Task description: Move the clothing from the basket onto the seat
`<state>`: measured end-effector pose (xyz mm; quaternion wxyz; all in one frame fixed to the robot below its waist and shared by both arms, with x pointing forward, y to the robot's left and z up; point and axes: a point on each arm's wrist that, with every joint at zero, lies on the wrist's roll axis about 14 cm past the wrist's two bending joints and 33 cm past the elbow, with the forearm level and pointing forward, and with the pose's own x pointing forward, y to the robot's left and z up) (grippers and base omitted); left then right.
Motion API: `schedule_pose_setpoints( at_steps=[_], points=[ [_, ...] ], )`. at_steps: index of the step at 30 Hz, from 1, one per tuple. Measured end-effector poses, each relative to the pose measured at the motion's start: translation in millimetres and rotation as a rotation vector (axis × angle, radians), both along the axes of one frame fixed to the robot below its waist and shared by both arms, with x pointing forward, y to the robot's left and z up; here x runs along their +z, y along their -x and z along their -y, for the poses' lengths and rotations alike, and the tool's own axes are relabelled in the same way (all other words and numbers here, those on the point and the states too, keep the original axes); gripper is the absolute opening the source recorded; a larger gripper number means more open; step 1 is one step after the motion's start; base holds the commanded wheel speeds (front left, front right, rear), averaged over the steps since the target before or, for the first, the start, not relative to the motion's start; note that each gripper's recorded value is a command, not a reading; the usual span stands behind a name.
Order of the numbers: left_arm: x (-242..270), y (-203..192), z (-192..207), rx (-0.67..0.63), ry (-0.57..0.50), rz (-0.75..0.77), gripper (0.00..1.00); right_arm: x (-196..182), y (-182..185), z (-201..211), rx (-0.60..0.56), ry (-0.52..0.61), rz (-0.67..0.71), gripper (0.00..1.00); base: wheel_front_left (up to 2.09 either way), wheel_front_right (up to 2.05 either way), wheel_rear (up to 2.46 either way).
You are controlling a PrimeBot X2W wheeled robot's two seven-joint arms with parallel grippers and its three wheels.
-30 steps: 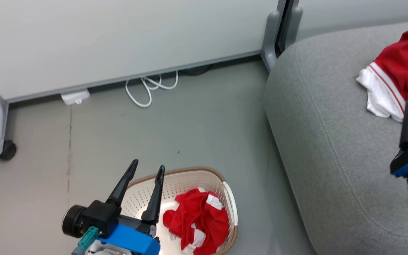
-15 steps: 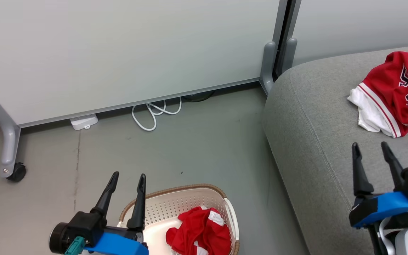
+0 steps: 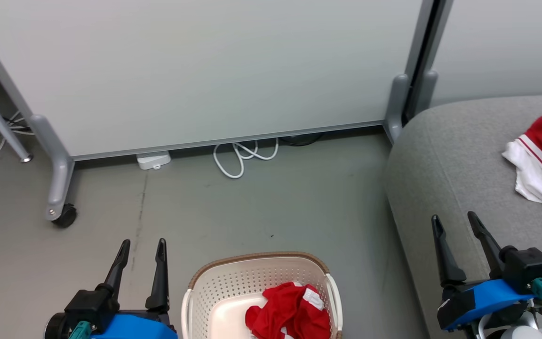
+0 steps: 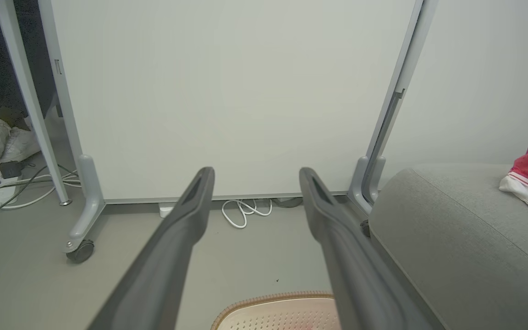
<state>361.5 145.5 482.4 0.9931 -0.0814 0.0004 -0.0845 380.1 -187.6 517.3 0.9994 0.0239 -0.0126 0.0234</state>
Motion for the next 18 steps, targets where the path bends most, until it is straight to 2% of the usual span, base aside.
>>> schedule_pose_setpoints(
  at_steps=[9,18],
  points=[
    [-11,17,-45,0.134,-0.010,-0.036,1.00,-3,-8,-35,0.101,0.013,-0.005,1.00,0.00,0.00,0.00],
    [-16,23,-57,0.168,-0.015,-0.051,1.00,-7,-8,-42,0.121,0.011,-0.015,1.00,0.00,0.00,0.00]
  ],
)
